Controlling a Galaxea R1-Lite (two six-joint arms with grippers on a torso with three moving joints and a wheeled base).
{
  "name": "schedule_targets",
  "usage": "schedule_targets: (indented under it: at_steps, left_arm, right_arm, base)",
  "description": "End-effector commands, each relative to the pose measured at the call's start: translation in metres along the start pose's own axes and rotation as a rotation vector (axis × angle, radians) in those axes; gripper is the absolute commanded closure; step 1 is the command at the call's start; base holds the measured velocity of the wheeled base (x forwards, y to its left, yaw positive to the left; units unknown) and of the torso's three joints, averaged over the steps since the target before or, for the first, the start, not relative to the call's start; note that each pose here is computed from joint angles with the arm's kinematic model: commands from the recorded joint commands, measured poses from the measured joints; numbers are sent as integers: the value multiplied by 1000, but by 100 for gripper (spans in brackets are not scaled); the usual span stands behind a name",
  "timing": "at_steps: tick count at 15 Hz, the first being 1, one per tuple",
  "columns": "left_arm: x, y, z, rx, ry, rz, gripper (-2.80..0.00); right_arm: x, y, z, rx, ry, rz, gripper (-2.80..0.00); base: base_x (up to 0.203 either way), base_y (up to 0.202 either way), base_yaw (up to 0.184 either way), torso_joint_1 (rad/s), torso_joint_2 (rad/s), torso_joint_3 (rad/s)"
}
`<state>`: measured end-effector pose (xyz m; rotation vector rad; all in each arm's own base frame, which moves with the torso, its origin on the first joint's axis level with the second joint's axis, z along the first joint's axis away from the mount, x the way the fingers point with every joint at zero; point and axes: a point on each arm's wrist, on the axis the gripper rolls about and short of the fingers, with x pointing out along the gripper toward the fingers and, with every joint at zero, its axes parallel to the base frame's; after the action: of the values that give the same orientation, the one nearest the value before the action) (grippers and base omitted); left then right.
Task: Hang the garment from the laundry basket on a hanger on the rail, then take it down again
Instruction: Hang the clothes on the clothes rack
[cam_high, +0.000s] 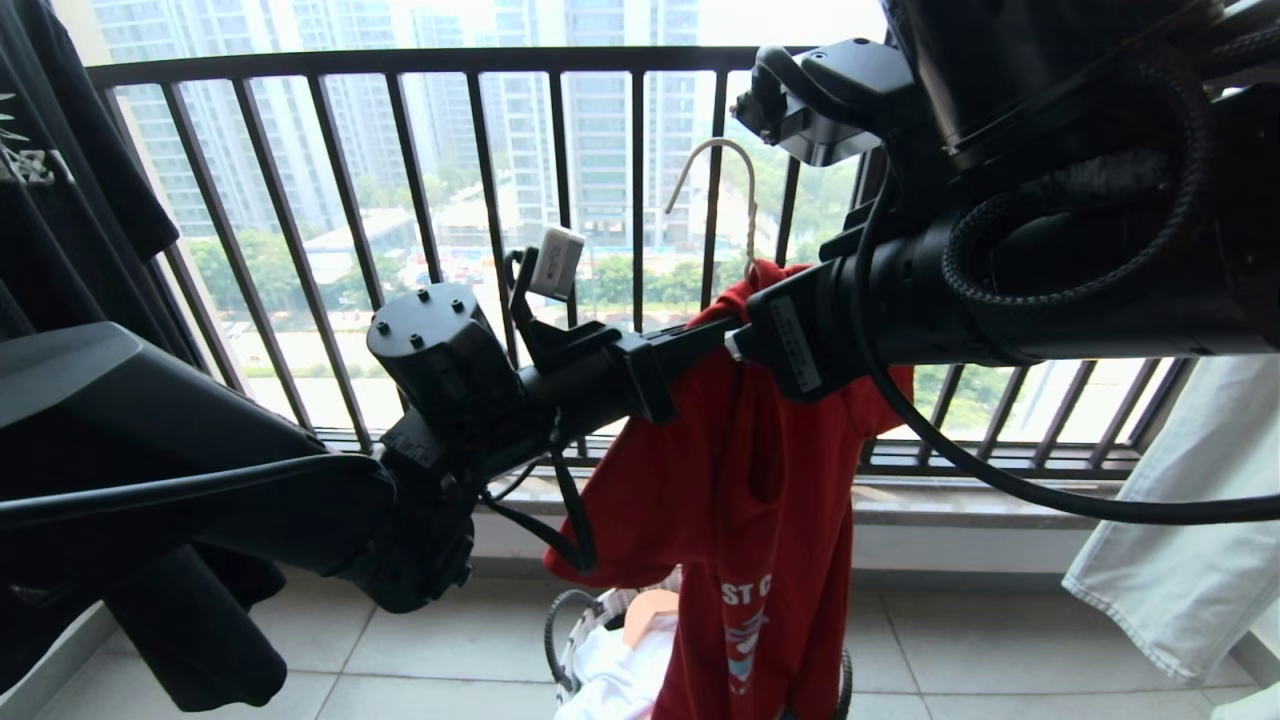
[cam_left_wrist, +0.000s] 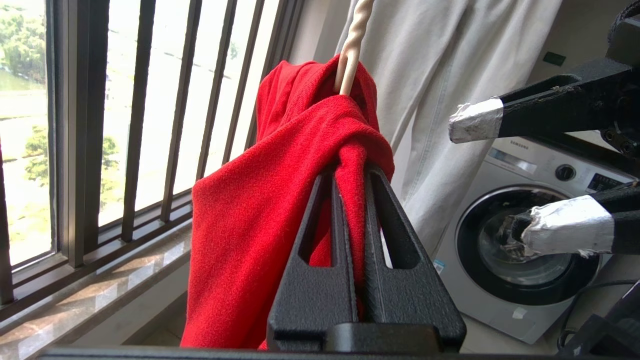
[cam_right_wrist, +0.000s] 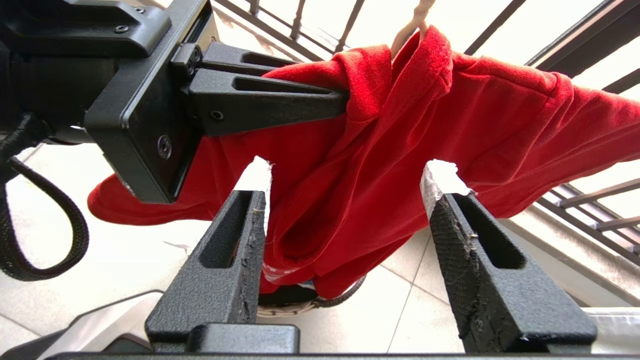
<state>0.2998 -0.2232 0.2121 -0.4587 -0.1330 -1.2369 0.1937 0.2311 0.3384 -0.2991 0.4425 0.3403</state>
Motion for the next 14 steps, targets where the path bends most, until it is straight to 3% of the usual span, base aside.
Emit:
schedule_targets:
  at_steps: [1, 6, 7, 11, 14]
  left_arm:
    - [-1, 0, 3, 5, -8, -4, 0]
    - [-3, -3, 8, -1, -19, -6, 0]
    - [-3, -5, 11, -15, -22, -10, 0]
    - [-10, -14, 19, -53, -17, -20, 0]
    - [-13, -22, 26, -76, 14, -8, 0]
  right_arm:
    - [-9, -1, 1, 4, -14, 9, -280]
    - [-38, -24, -2, 41, -54, 1, -280]
    - [-43, -32, -6, 39, -49, -12, 0]
    - [-42, -64, -5, 60, -50, -85, 0]
    - [-51, -91, -6, -17, -61, -82, 0]
  base:
    - [0, 0, 0, 0, 0, 0]
    - [0, 0, 0, 0, 0, 0]
    - [0, 0, 0, 0, 0, 0]
    - [0, 0, 0, 0, 0, 0]
    - [0, 0, 0, 0, 0, 0]
